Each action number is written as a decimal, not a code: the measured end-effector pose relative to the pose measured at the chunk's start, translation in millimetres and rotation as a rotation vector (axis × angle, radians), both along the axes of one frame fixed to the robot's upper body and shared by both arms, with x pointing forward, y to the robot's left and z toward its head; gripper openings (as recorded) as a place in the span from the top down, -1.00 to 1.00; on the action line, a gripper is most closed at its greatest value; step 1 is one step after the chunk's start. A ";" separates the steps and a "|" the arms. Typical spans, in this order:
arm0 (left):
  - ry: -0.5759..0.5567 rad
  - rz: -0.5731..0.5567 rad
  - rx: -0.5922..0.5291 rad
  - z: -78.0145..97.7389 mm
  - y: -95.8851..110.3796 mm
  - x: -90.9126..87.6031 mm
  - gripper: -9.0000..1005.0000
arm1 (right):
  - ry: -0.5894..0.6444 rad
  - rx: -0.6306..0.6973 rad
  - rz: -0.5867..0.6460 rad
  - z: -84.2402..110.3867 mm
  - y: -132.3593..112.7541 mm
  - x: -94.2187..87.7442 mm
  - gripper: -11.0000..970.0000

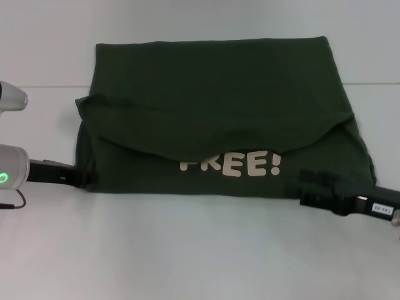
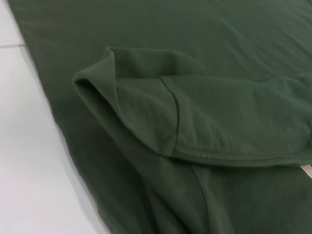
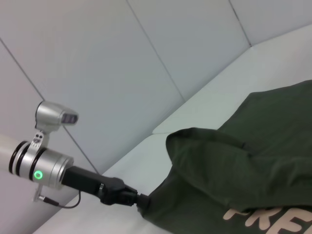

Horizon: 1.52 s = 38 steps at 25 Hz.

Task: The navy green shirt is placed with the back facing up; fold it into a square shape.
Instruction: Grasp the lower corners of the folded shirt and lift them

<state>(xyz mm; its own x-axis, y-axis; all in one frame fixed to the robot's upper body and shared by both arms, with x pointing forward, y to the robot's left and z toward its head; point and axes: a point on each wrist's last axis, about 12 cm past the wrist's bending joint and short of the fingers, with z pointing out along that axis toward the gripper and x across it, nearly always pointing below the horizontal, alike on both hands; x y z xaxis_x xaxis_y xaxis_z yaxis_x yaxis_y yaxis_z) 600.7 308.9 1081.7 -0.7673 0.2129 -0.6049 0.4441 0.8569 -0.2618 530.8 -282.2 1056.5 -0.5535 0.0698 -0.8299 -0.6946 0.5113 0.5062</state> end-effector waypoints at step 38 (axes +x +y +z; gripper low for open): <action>-0.001 -0.019 -0.001 6.4 0.1 3.2 0.98 | 0.621 -0.530 -0.284 63.2 -28.0 83.0 -0.79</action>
